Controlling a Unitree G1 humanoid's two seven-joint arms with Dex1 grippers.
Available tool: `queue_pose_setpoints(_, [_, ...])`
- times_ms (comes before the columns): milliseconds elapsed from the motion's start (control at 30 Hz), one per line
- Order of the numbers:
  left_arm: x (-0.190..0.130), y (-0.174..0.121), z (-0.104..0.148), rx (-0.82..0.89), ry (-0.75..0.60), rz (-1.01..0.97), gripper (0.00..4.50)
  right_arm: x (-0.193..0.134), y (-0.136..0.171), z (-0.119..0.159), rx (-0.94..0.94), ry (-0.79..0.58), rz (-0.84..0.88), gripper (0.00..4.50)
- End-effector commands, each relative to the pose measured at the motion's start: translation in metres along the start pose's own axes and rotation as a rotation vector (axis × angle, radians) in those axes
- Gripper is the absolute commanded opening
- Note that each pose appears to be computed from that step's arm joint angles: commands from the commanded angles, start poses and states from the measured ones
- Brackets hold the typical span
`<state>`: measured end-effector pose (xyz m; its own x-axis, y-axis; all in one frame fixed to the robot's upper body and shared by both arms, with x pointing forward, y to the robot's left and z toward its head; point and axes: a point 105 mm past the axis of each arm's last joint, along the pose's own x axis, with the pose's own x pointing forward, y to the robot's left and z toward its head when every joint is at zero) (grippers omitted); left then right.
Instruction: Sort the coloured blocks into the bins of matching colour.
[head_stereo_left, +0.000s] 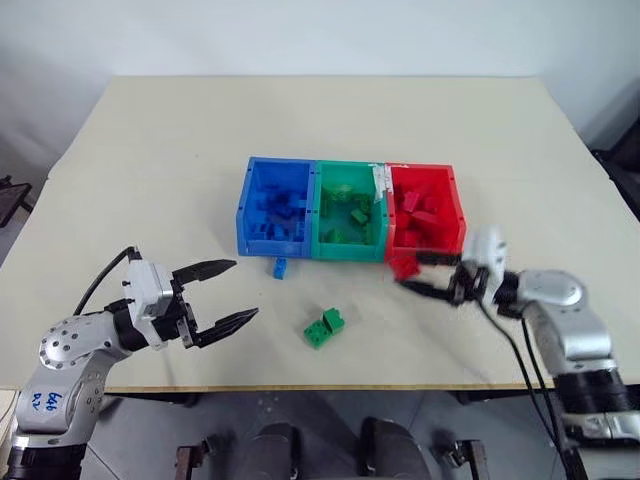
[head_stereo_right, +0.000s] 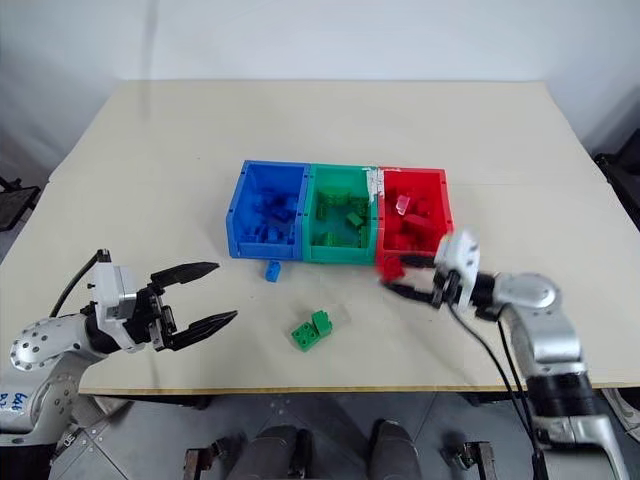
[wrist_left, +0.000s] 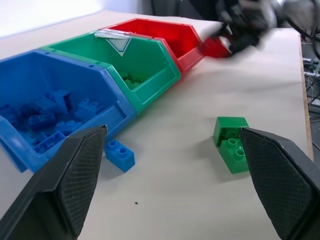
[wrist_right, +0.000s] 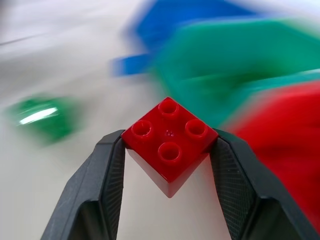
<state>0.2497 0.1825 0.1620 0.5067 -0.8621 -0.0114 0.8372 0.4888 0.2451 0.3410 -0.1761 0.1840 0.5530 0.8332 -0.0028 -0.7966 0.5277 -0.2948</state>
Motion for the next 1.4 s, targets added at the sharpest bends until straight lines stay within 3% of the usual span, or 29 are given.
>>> queue_pose_setpoints(33, [0.001,-0.003,0.005,0.038,0.003,-0.021,4.5,0.001,-0.041,0.016,-0.007,-0.045,-0.179,2.1])
queue_pose_setpoints(167, [0.003,-0.001,0.006,0.043,0.003,-0.022,4.5,0.012,-0.057,0.012,-0.062,0.022,-0.205,2.1])
queue_pose_setpoints(400, [0.004,0.002,0.007,0.035,-0.005,-0.011,4.5,0.013,-0.057,0.021,-0.105,-0.031,-0.166,4.45])
queue_pose_setpoints(533, [-0.004,0.012,-0.002,0.052,0.047,0.044,4.5,-0.006,-0.041,0.037,-0.115,-0.154,-0.078,4.49])
queue_pose_setpoints(633, [-0.034,0.034,-0.017,0.047,0.168,0.093,4.5,-0.027,-0.009,0.033,-0.118,-0.174,0.035,4.49])
queue_pose_setpoints(700, [-0.043,0.042,-0.019,0.052,0.183,0.111,4.5,-0.036,-0.001,0.028,-0.137,-0.144,0.047,4.49])
queue_pose_setpoints(800, [-0.05,0.04,-0.025,0.019,0.223,0.076,4.5,-0.069,0.032,0.002,-0.081,0.026,0.255,4.49])
queue_pose_setpoints(900, [-0.046,0.034,-0.026,0.002,0.23,0.044,4.5,-0.085,0.037,-0.005,-0.047,0.064,0.26,4.49])
queue_pose_setpoints(1100, [-0.006,0.007,-0.013,-0.082,0.222,-0.106,4.5,-0.09,0.042,-0.01,-0.059,0.076,0.261,4.49])
queue_pose_setpoints(1300, [0.054,-0.008,-0.01,-0.063,0.423,-0.193,4.5,-0.085,0.04,-0.011,-0.057,0.069,0.247,4.49])
queue_pose_setpoints(1400, [0.083,-0.018,0.004,-0.102,0.403,-0.236,4.5,-0.083,0.04,-0.011,-0.059,0.063,0.243,4.49])
